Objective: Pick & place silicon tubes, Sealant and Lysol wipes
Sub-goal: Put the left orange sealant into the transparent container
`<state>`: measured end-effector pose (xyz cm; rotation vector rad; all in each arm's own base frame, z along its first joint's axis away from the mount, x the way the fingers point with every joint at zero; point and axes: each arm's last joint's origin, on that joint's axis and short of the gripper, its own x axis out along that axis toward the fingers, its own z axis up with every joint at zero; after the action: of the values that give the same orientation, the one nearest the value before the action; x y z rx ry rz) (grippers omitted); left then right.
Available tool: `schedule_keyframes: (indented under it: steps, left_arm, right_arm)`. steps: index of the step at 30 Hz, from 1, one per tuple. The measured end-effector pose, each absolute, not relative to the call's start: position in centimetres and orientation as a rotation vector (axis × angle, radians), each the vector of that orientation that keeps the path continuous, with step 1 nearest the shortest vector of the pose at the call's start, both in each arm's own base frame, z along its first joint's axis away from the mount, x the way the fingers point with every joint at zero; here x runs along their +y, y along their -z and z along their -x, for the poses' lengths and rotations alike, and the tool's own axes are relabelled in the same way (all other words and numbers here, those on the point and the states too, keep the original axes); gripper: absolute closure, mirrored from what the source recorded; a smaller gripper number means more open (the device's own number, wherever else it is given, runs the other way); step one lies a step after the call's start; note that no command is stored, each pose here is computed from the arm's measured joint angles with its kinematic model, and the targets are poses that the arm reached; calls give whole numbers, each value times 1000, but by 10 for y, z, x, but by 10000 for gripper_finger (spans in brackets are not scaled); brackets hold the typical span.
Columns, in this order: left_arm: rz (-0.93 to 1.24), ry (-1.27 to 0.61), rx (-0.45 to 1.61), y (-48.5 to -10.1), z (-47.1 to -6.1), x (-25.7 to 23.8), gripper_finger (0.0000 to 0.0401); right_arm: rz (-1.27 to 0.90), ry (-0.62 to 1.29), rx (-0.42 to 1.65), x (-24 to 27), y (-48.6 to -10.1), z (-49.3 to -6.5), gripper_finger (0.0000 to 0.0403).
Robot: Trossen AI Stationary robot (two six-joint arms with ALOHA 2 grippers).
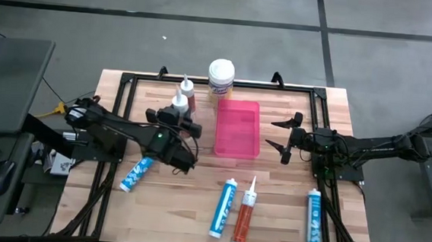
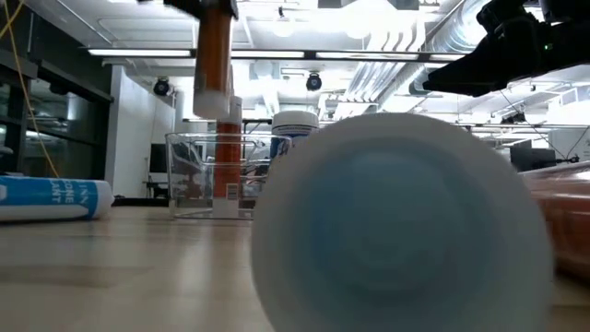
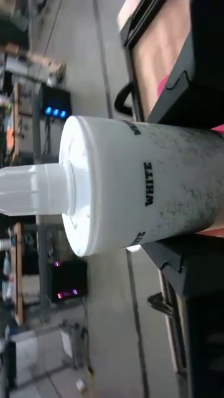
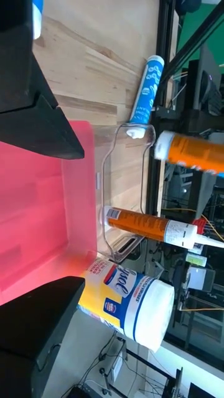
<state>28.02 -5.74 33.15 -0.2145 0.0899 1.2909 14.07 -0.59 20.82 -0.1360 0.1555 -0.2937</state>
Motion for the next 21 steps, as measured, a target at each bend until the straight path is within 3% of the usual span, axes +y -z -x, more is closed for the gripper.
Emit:
schedule_keyframes:
  steps: [21]
  left_arm:
    - [243, -1480, 24, -277, -288, -4, 209]
  right_arm:
    - [136, 294, 157, -6, -208, -141, 82]
